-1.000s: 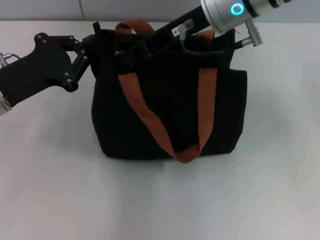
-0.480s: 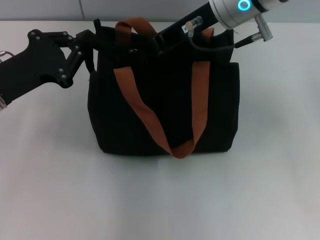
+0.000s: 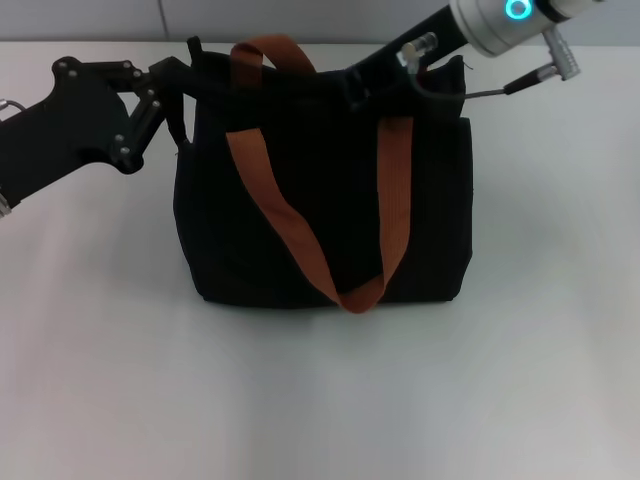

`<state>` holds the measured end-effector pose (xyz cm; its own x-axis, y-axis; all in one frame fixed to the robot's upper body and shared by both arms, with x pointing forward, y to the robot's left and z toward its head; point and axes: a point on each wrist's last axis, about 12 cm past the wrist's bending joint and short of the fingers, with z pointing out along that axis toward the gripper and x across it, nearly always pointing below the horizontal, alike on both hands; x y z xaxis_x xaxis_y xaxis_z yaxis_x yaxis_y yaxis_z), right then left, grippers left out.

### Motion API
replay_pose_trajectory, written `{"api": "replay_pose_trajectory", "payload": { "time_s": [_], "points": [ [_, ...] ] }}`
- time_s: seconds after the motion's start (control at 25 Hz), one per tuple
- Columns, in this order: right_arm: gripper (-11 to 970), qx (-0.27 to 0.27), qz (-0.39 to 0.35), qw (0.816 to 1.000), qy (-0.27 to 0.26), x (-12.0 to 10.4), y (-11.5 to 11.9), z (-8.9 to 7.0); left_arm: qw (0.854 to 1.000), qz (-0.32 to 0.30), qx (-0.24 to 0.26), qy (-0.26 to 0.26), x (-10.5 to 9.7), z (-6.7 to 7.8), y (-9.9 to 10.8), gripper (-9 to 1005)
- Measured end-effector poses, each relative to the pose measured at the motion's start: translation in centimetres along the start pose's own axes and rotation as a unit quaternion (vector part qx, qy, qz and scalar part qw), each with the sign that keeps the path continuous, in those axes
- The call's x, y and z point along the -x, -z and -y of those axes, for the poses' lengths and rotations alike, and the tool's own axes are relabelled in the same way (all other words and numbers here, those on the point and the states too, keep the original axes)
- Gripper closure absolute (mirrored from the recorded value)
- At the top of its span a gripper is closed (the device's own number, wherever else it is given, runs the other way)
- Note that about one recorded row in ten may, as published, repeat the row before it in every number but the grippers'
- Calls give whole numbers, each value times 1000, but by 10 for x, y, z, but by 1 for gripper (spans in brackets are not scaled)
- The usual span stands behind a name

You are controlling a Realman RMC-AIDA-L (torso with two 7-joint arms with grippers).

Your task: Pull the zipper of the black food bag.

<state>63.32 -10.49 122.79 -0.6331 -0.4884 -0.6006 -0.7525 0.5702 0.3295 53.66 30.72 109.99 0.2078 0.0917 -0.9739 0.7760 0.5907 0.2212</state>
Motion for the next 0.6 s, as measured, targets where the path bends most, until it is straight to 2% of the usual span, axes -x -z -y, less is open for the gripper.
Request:
{"api": "replay_pose_trajectory", "payload": {
  "time_s": [0.6],
  "points": [
    [964, -56, 17, 998, -37, -25, 33, 19, 1000, -1, 1, -1, 0, -1, 0, 971]
  ]
}}
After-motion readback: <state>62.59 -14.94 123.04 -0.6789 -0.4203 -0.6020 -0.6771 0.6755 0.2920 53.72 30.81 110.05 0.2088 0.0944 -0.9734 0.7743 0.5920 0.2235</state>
